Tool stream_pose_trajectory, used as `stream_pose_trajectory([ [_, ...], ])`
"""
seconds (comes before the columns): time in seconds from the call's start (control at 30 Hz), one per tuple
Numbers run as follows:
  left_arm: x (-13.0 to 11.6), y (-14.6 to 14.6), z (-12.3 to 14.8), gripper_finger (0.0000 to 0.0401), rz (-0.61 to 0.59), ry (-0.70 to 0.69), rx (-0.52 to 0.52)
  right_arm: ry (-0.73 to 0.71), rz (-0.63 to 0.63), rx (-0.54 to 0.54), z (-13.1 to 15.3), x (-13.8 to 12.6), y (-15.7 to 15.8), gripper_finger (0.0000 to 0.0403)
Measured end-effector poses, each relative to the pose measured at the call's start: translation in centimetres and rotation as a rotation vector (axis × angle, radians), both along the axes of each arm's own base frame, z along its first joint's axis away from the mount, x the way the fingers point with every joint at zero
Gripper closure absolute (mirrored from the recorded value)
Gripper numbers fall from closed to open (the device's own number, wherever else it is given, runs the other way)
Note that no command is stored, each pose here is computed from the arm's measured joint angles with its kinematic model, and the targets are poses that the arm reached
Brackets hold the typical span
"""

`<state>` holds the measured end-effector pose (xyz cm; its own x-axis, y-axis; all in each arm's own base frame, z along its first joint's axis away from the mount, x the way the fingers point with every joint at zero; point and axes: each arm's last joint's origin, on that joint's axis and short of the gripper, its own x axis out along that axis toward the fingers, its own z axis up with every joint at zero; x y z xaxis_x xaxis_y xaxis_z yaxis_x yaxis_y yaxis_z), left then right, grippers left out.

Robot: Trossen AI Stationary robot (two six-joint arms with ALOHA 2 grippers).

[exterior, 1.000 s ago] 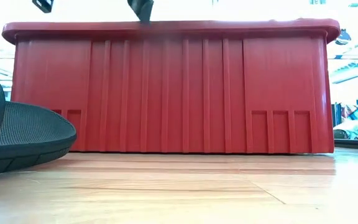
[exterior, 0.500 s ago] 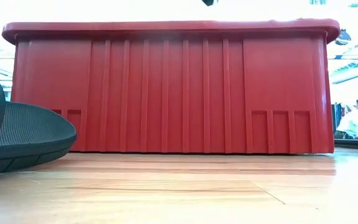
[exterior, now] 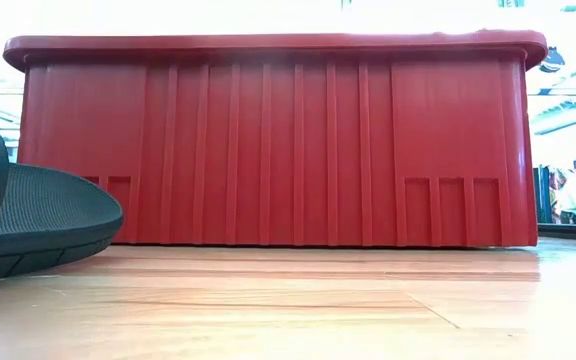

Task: Pick and place slides into bin
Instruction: Put the slide into the red bin

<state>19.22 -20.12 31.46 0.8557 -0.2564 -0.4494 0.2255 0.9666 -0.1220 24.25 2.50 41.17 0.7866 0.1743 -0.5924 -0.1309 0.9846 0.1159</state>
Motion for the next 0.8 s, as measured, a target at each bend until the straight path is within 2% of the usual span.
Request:
stream_pose_trajectory([
  [0.17, 1.9, -3.3, -0.8, 0.0311, -0.152, 0.221, -0.070, -0.010, 0.014, -0.023, 0.6, -1.4, -0.1, 0.0402],
  [0.23, 2.2, -4.1, -1.4, 0.0279, -0.201, 0.328, -0.112, -0.011, 0.001, -0.005, 0.7, -1.6, -0.2, 0.0402],
  [0.33, 2.1, -4.6, -2.2, 0.0226, -0.234, 0.407, -0.139, -0.001, -0.027, 0.032, 0.6, -1.5, -0.1, 0.0402],
  [0.43, 1.5, -4.8, -2.8, 0.0172, -0.225, 0.448, -0.094, 0.011, -0.050, 0.062, 0.5, -1.3, -0.1, 0.0401],
  [0.57, 1.1, -4.8, -4.0, 0.0112, -0.151, 0.461, 0.030, 0.015, -0.073, 0.094, 0.2, -1.0, -0.1, 0.0401],
  [0.8, 1.7, -5.8, -6.5, 0.0054, -0.149, 0.505, 0.112, 0.050, -0.094, 0.123, -1.0, -0.6, 0.0, 0.0401],
])
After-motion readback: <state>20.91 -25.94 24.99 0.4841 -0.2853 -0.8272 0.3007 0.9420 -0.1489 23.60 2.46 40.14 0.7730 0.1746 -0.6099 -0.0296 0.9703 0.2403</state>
